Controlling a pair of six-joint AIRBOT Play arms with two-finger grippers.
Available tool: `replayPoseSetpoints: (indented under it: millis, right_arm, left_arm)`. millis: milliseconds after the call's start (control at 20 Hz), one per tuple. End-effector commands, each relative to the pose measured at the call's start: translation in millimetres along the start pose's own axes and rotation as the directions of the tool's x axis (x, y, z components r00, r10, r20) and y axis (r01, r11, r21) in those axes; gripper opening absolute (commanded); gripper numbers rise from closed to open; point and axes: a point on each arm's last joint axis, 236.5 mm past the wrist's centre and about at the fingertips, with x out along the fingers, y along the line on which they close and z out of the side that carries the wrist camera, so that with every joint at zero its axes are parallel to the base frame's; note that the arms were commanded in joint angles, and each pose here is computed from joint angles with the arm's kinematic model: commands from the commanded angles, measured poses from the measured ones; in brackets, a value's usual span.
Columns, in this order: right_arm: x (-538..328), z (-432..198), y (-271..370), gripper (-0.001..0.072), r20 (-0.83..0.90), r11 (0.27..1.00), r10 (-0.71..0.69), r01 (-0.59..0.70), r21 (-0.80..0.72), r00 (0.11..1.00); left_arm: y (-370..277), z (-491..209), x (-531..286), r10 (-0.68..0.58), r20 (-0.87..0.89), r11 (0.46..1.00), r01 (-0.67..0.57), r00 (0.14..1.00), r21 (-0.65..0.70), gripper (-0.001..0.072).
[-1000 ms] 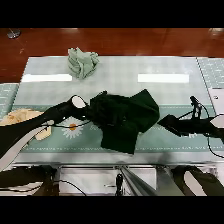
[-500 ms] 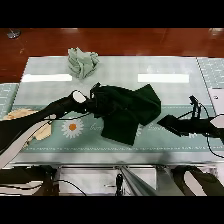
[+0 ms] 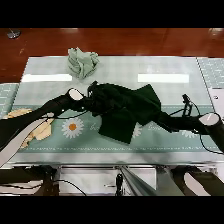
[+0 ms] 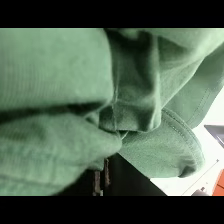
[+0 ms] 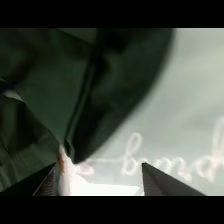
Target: Fold the shirts.
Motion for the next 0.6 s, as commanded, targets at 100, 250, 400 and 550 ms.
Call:
replayPoseSetpoints:
  millis: [100,250,400,550]
  right_arm:
    - [53,28,38,0.0578,-0.028,0.999,0.044,-0.043,0.031,0.999]
    - [63,35,54,0.0029,-0.082,0.998,0.063,-0.064,-0.015,0.995]
    - [34,68,88,0.0022,-0.047,0.984,0.101,-0.107,-0.145,0.994]
    - [-47,136,154,0.0021,0.119,0.945,0.194,-0.153,-0.290,0.974]
  left_arm:
    - [-2,-6,-1,-0.006,-0.028,1.000,0.006,1.000,0.011,0.0021]
    - [-7,-13,-6,-0.017,-0.052,0.998,0.021,0.998,0.063,0.0021]
    - [-26,8,-39,-0.070,0.001,0.987,0.069,0.998,0.145,0.0021]
    - [-72,65,-139,-0.187,0.197,0.935,0.113,0.962,0.336,0.0021]
